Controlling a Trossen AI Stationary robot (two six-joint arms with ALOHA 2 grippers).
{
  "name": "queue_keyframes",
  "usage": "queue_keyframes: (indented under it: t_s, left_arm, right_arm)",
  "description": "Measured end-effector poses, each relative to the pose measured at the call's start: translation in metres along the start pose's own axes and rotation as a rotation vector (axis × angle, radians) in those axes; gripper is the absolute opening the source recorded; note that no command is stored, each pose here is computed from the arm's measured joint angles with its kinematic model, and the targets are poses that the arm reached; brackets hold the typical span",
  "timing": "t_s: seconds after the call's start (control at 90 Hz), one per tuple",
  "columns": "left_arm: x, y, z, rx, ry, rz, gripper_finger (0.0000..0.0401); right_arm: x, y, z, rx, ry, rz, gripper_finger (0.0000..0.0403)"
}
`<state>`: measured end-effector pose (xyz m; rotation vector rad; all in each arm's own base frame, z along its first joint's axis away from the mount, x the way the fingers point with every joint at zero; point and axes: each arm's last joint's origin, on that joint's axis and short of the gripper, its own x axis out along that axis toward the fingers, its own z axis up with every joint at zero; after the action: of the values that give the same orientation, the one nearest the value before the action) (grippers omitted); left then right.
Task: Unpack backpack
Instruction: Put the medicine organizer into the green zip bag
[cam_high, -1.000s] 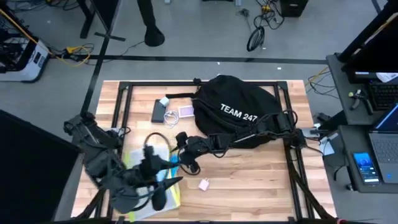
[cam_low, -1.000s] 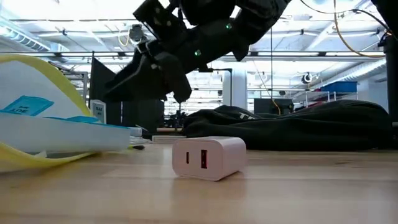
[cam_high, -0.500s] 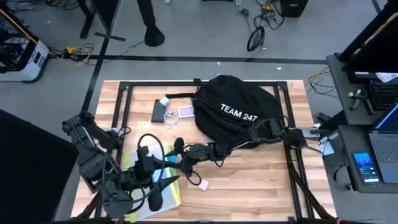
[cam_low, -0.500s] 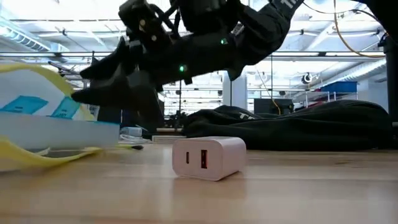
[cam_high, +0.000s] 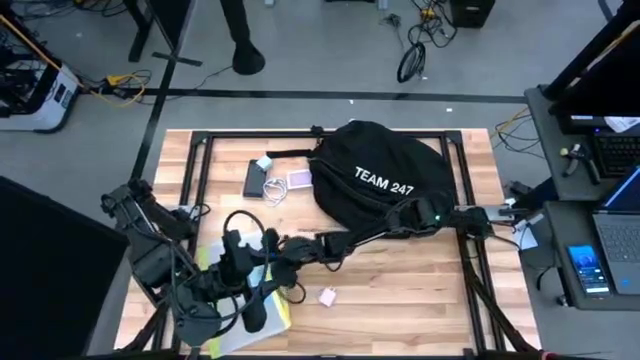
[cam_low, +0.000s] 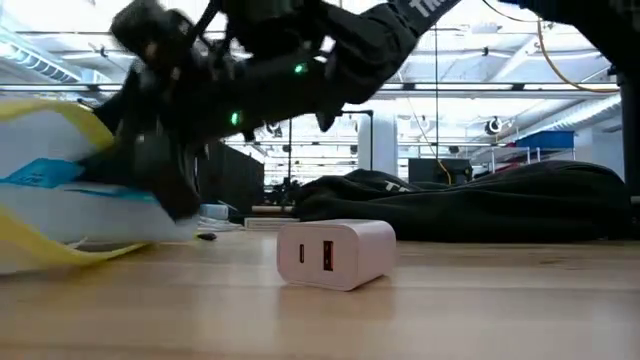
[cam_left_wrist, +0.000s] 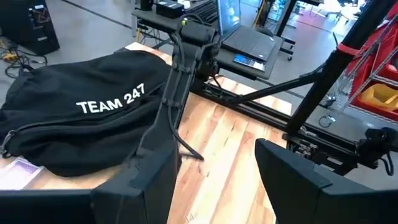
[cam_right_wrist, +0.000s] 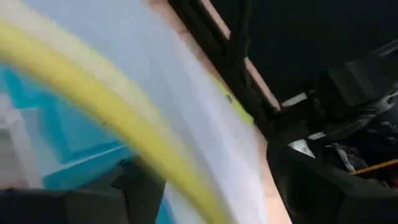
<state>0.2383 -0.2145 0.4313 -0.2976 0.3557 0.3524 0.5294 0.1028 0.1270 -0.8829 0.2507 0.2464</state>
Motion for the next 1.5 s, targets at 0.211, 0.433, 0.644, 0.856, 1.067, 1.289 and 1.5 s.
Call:
queue_keyframes:
  t_s: [0.211,0.433,0.644,0.856,1.067,1.289,1.5]
  left_arm:
    - [0.001,0.0,-0.003,-0.009,0.008,0.008,0.02]
    - [0.009,0.001,-0.018,-0.008,0.028,0.033,0.02]
    - [0.012,0.001,-0.023,-0.002,0.037,0.04,0.02]
    - [0.012,0.001,-0.024,0.0,0.037,0.04,0.02]
    - [0.013,0.002,-0.023,0.005,0.038,0.046,0.02]
    - [0.013,0.002,-0.023,0.007,0.039,0.046,0.02]
    - [0.013,0.004,-0.024,0.027,0.05,0.056,0.02]
  right_arm:
    - [-0.001,-0.038,0.025,-0.046,0.006,-0.093,0.013]
    - [-0.002,-0.067,0.035,-0.013,0.064,-0.034,0.0011]
    - [-0.003,-0.062,0.03,0.07,0.122,0.008,0.0052]
    - [-0.008,-0.064,0.031,0.209,0.159,0.037,0.0114]
    - [-0.022,-0.086,0.039,0.205,0.148,-0.001,0.0188]
    - [-0.033,-0.085,0.021,0.2,0.334,0.115,0.0224]
    - [-0.041,-0.082,-0.004,0.229,0.533,0.208,0.0227]
